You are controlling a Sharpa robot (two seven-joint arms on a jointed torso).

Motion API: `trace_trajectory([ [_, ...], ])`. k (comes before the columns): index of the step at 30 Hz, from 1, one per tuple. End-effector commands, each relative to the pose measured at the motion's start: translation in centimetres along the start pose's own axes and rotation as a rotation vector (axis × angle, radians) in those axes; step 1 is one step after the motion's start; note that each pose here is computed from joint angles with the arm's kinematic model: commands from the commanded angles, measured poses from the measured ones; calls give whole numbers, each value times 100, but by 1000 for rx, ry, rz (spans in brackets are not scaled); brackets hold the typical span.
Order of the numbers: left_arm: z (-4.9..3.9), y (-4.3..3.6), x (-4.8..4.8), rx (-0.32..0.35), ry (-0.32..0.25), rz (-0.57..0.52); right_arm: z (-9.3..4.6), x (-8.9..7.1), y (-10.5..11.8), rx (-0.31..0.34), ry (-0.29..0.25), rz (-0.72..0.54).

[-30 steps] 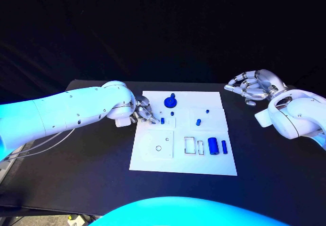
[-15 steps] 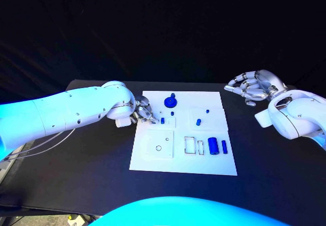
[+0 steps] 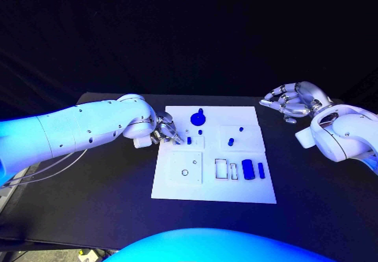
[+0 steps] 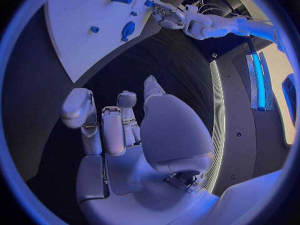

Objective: Assemble the parts on the task board

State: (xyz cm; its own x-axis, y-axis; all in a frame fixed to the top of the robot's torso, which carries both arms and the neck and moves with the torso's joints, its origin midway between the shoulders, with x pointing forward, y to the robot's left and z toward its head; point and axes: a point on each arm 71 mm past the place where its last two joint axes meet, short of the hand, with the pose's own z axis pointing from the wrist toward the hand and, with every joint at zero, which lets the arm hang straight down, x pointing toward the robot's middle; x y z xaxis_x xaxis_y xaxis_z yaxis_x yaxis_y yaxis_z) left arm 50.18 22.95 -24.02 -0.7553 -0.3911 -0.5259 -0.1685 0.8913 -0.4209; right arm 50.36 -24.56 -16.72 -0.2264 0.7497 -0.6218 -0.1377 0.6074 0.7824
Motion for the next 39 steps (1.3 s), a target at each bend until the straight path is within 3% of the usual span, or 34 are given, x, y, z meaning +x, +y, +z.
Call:
trace_trajectory([
  [1,-2,-18,50,9,33,0,0,5,-2,-1,4,-1],
  [11,-50,-20,12,23,90,-25,0,9,-6,0,5,-1],
  [20,-35,3,-82,18,140,-61,-1,10,-9,1,5,-1],
  [39,1,-169,-357,-19,216,17,10,23,-2,0,7,-1],
])
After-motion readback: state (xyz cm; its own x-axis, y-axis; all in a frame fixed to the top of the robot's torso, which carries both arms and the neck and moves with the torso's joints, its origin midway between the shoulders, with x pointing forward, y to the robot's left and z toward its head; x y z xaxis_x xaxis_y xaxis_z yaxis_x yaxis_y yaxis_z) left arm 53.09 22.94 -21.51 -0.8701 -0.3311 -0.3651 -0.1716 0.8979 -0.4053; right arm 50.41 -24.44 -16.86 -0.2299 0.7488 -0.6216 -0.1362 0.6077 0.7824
